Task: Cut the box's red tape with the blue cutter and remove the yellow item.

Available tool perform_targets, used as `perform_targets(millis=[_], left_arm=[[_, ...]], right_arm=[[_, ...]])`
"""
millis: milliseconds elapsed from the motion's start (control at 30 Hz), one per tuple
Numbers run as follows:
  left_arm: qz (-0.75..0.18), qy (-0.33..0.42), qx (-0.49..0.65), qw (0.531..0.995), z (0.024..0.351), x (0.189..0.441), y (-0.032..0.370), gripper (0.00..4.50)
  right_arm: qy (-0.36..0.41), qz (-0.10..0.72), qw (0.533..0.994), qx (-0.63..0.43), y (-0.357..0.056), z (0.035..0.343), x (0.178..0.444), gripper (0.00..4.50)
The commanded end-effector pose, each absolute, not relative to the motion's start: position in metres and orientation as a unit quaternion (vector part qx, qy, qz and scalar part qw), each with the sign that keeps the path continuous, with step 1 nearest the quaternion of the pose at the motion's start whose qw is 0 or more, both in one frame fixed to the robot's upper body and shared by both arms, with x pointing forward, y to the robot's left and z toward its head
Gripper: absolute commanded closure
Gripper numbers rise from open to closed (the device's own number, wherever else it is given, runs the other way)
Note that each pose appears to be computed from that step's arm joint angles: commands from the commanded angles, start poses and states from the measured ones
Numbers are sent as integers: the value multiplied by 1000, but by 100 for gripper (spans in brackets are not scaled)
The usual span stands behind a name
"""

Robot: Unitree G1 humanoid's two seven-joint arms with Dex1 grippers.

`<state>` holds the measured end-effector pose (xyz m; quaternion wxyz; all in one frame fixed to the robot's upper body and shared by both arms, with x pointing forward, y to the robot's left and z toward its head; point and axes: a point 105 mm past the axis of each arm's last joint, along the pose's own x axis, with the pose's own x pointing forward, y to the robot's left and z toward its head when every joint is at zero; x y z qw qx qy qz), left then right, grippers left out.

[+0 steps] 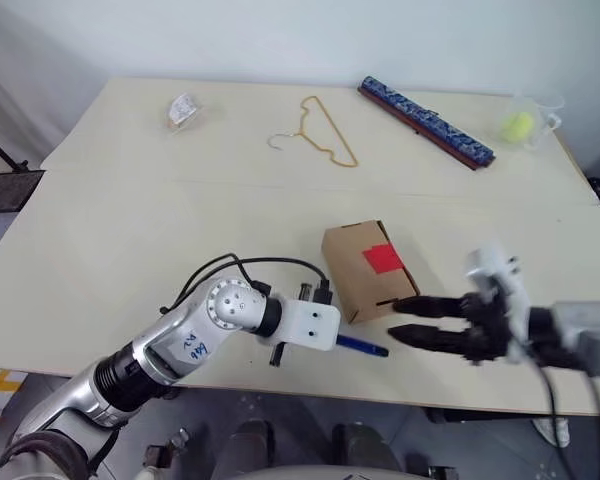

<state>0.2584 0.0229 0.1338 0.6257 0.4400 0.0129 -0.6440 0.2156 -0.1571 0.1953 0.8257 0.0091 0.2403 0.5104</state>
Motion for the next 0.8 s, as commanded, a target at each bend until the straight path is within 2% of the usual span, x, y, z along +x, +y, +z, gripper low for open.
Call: perform_targets(millis=[33,67,100,367,633,800], left_arm=[[-627,-58,457,628,158,262,16,409],[-626,-65,458,628,160,263,14,409],[-627,-70,459,625,162,262,12,409],[-637,-90,446,622,169,259,-1,409],[-641,-119,428,625,179,258,-17,409],[-652,-129,419,619,182,255,-24,409]], right_arm=[[315,483,815,66,-157,203,207,55],[328,472,815,80,-156,204,207,17],[336,469,812,94,-154,206,208,4],[339,459,811,128,-141,196,223,4],[370,451,800,141,-134,176,222,4],[350,439,807,182,-135,176,234,4]])
